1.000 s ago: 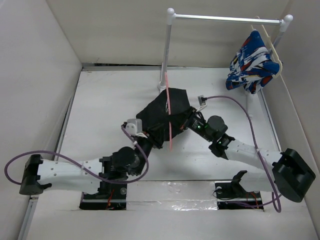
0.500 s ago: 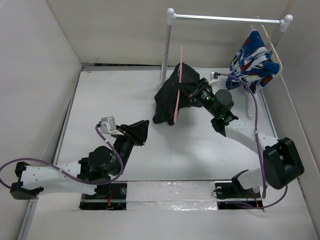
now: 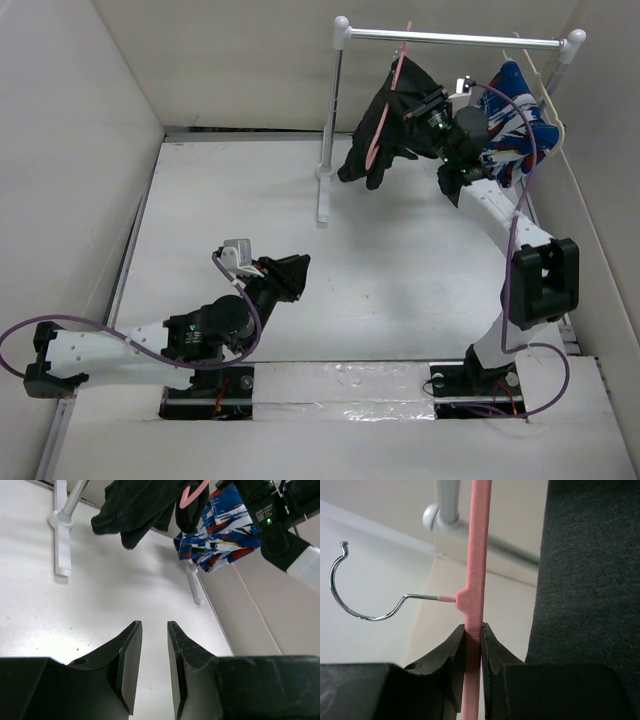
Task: Place the trousers on the hanger
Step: Place the hanger at the clothesline.
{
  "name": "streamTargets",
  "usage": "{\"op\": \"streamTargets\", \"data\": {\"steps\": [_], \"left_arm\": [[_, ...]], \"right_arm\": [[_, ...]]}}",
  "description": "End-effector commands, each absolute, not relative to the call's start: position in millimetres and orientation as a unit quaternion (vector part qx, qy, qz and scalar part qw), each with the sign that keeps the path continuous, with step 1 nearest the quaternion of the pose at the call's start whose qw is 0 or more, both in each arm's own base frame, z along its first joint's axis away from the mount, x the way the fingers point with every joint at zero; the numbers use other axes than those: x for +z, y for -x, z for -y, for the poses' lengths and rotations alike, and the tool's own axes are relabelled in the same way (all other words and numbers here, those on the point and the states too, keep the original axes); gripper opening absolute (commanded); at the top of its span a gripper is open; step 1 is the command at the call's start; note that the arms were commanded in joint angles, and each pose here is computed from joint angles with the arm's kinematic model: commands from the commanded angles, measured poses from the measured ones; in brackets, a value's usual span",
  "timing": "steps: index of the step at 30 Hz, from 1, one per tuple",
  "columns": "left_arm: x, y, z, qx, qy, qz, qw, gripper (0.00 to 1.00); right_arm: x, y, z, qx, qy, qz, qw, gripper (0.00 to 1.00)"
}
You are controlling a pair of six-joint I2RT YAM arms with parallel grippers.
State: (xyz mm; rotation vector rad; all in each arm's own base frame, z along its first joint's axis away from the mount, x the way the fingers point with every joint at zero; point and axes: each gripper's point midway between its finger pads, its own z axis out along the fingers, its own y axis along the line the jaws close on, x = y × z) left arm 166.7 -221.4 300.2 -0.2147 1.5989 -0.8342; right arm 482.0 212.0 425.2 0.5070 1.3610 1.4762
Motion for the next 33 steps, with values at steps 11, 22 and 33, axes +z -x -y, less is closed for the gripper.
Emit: {"op": "streamTargets", "data": {"steps": [11, 22, 33], "left_arm": [[285, -164, 224, -0.366, 0.097, -0.705, 0.6, 0.25], [281, -164, 237, -0.36, 0.085, -0.712, 0.597, 0.26], [275, -161, 240, -0.372, 0.08, -0.713, 0.59, 0.3]], "right_arm": [[517, -513, -156, 0.626, -0.152, -0.504, 0.576, 0.0], [502, -546, -125, 0.583, -0.163, -0.534, 0.59, 0.0], [461, -553, -120, 0.556, -0.143, -0.563, 0.594, 0.27]]}}
